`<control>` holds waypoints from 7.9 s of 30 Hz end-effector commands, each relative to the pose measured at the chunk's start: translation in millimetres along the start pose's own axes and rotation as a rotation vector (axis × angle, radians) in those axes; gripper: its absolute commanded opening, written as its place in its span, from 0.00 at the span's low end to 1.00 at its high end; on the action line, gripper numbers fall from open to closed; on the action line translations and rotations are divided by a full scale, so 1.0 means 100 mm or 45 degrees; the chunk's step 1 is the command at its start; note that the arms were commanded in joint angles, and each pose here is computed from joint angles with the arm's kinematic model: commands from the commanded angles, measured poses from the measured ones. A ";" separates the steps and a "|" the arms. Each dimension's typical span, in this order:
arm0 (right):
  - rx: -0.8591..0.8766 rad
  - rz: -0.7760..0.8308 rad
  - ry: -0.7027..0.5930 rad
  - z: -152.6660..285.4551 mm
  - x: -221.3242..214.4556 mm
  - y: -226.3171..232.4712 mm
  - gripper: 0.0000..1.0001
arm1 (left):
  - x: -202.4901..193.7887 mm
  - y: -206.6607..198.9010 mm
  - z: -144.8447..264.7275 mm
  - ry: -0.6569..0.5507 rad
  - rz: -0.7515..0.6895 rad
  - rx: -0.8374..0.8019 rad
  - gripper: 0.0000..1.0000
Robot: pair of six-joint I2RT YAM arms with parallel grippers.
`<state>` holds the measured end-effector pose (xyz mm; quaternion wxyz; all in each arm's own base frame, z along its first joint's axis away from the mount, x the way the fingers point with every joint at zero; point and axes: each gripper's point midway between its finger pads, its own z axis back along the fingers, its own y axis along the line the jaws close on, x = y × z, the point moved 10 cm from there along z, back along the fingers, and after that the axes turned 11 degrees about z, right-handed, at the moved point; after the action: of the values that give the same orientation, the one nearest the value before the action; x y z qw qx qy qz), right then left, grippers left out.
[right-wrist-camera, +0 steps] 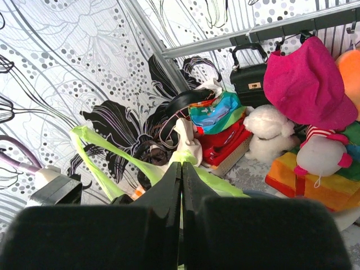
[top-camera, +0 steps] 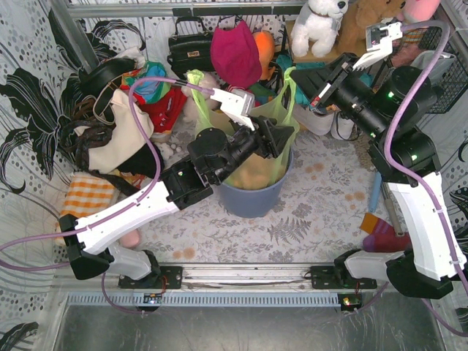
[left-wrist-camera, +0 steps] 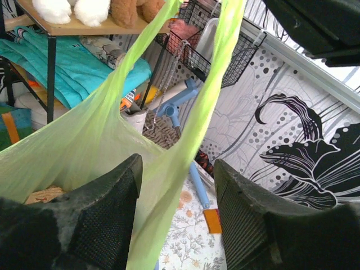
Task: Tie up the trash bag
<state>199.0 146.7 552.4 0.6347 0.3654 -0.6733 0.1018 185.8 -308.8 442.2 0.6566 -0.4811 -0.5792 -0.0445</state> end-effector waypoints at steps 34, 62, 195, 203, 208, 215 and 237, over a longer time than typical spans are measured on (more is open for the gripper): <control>0.118 -0.003 -0.058 0.16 0.07 0.11 0.00 | 0.63 -0.08 -0.40 -0.379 -0.272 -0.514 0.74; 0.093 0.100 -0.054 0.18 0.17 0.11 0.33 | 0.56 0.00 -0.31 -0.329 -0.297 -0.570 0.07; 1.315 0.159 0.011 -1.34 -0.33 0.41 0.33 | 0.50 -0.19 0.09 -0.216 -0.315 -0.941 0.05; 1.332 0.157 0.026 -1.32 -0.34 0.42 0.38 | 0.50 -0.19 0.11 -0.215 -0.311 -0.937 0.05; 1.328 0.168 0.029 -1.27 -0.36 0.42 0.40 | 0.51 -0.19 0.11 -0.220 -0.313 -0.935 0.05; 1.328 0.167 0.028 -1.22 -0.37 0.42 0.46 | 0.51 -0.19 0.11 -0.220 -0.313 -0.939 0.05; 1.321 0.193 -0.012 -1.13 -0.33 0.44 0.50 | 0.54 -0.22 0.11 -0.217 -0.312 -0.953 0.06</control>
<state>262.2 258.2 549.0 0.3776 0.5864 -0.5499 0.4595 190.8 -295.7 476.4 0.4169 -0.6078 -0.6098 -0.2914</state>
